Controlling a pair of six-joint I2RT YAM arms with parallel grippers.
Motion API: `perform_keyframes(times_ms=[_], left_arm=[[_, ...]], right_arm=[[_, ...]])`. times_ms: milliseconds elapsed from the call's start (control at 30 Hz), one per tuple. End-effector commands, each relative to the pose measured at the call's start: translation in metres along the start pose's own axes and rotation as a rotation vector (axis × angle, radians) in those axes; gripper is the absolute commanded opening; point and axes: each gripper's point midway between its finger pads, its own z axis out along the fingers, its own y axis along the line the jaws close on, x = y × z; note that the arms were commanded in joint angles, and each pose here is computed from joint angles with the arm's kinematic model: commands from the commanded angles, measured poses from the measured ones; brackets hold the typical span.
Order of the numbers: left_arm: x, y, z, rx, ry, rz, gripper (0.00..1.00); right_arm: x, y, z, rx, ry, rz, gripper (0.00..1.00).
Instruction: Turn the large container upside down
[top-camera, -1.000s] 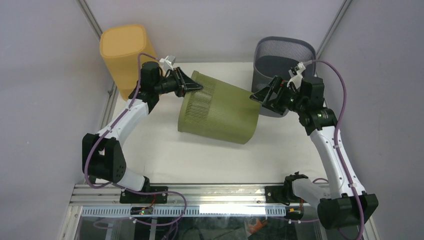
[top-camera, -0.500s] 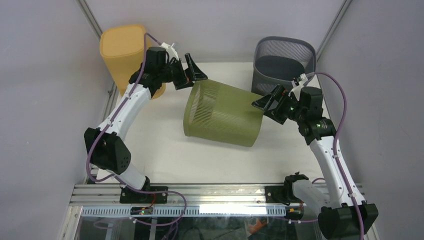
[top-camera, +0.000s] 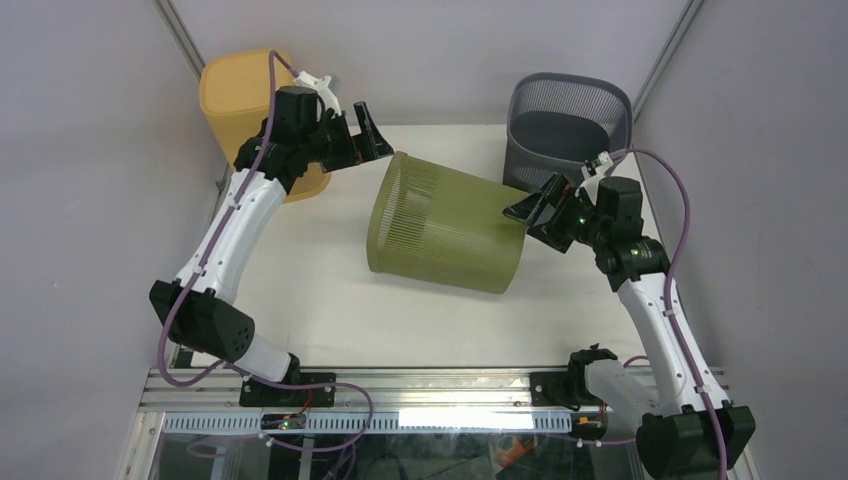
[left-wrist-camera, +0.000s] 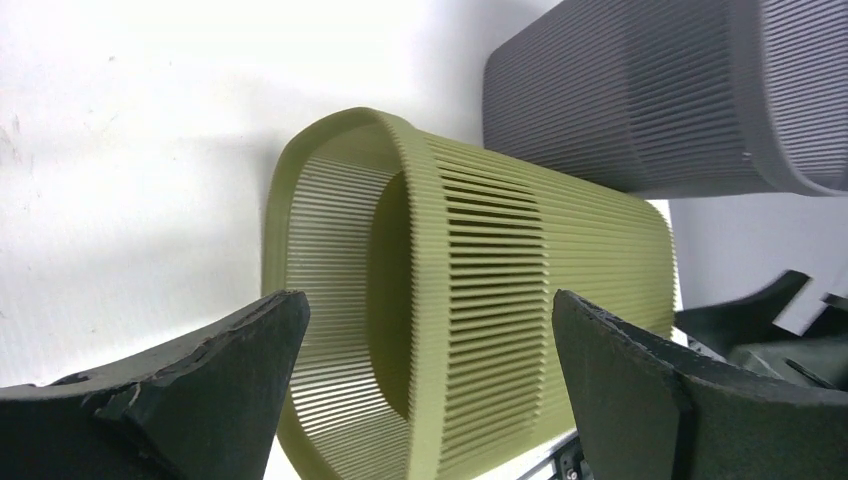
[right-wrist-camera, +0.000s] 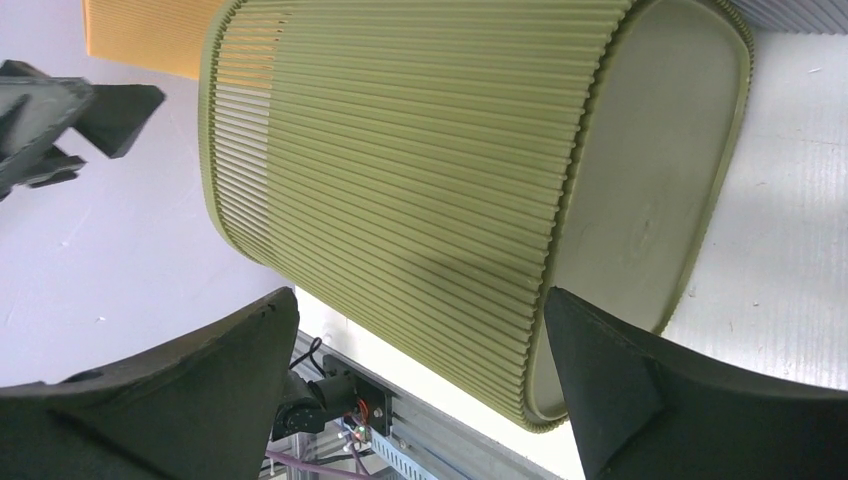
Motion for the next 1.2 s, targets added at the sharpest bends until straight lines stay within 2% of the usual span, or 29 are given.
perform_keyframes(times_ms=[0, 100, 167, 300, 433, 700, 800, 900, 967, 1067, 1167], left_arm=[[-0.024, -0.052, -0.052, 0.169, -0.099, 0.077, 0.99], [-0.006, -0.081, -0.068, 0.324, -0.054, 0.09, 0.99], [0.006, -0.084, -0.064, 0.355, -0.013, 0.091, 0.99], [0.028, -0.061, -0.043, 0.287, 0.048, 0.057, 0.99], [0.03, -0.036, -0.031, 0.159, 0.037, 0.006, 0.99], [0.048, -0.027, -0.016, 0.166, 0.089, -0.007, 0.99], [0.049, -0.026, -0.016, 0.164, 0.083, -0.004, 0.99], [0.048, -0.025, -0.018, 0.161, 0.073, 0.003, 0.99], [0.049, -0.024, -0.019, 0.155, 0.074, 0.01, 0.99], [0.052, -0.014, -0.016, 0.113, 0.076, 0.019, 0.96], [0.057, -0.002, -0.011, 0.062, 0.091, 0.032, 0.89]], right_arm=[[-0.004, 0.013, 0.003, -0.073, -0.003, -0.004, 0.97], [-0.005, 0.019, 0.003, -0.099, 0.002, -0.004, 0.97], [-0.005, 0.022, 0.002, -0.114, 0.002, -0.005, 0.97], [-0.007, 0.033, 0.001, -0.164, 0.009, -0.006, 0.97], [-0.01, 0.057, -0.007, -0.254, 0.015, 0.01, 0.97], [-0.021, 0.096, -0.024, -0.413, -0.004, 0.034, 0.96], [-0.025, 0.079, -0.023, -0.3, -0.053, -0.002, 0.96], [-0.024, 0.024, -0.018, -0.007, -0.084, 0.014, 0.96], [-0.014, -0.003, -0.018, 0.106, -0.064, 0.003, 0.96], [0.007, -0.015, -0.013, 0.092, 0.004, -0.025, 0.92], [0.026, 0.004, -0.004, -0.081, 0.097, -0.013, 0.77]])
